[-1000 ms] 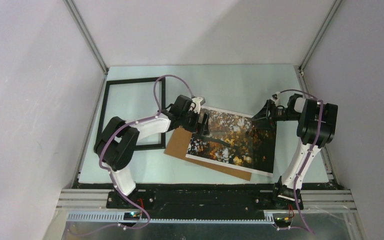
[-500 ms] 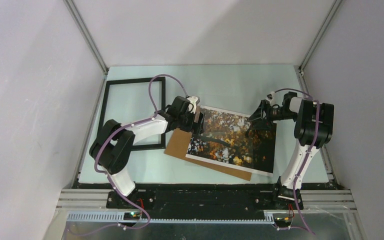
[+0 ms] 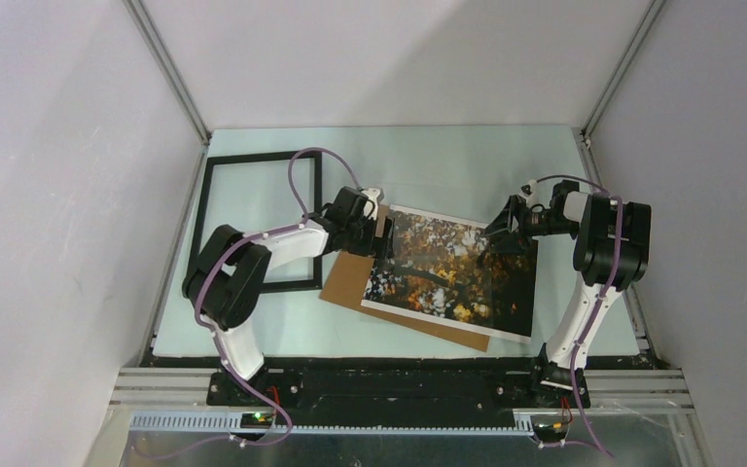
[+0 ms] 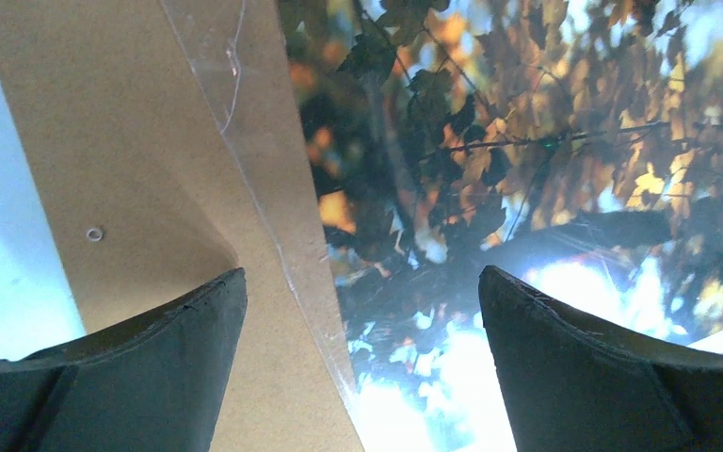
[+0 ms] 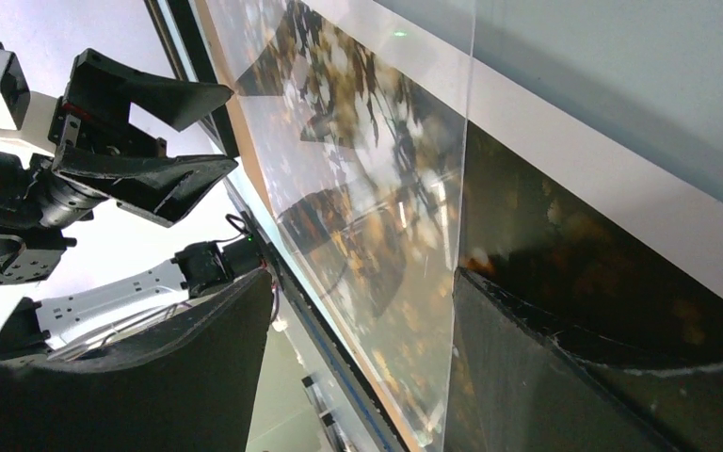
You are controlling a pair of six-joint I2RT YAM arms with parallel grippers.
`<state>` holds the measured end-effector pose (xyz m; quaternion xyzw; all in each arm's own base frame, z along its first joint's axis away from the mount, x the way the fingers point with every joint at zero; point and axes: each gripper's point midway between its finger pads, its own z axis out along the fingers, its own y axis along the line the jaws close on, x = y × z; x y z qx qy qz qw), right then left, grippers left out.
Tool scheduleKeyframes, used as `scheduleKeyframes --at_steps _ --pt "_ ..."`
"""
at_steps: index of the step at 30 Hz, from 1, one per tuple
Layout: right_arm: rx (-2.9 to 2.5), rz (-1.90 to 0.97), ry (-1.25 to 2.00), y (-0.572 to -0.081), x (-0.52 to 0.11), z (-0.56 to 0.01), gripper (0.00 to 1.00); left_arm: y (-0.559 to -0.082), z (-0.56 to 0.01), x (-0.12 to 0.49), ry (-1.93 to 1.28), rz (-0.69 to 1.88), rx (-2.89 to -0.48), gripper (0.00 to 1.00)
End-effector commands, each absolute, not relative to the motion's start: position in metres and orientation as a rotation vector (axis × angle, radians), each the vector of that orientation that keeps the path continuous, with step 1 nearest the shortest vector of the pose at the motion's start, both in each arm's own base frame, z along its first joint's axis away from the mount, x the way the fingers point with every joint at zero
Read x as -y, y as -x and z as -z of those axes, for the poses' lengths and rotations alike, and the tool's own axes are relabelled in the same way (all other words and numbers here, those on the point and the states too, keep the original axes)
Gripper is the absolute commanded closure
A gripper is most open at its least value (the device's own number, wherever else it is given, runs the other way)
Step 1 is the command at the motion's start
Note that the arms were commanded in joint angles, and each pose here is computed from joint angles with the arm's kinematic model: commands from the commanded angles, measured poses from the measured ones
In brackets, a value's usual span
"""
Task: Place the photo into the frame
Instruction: Pick up the photo frame item at the center of the board.
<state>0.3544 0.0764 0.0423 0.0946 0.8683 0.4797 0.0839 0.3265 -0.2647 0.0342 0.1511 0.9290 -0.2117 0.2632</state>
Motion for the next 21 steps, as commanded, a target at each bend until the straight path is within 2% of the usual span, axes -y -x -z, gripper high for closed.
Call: scheduleKeyframes --at_steps 1,21 --pt "-2.661 -1.270 -0.287 -0.353 -0.068 -0.022 0.24 -0.320 -0.020 0.275 -0.379 0.655 -2.576 0.02" --pt "-2.441 -1.584 -0.209 -0.357 -0.081 -0.059 0.27 -0.301 -0.014 0.307 -0.445 0.894 -2.588 0.02"
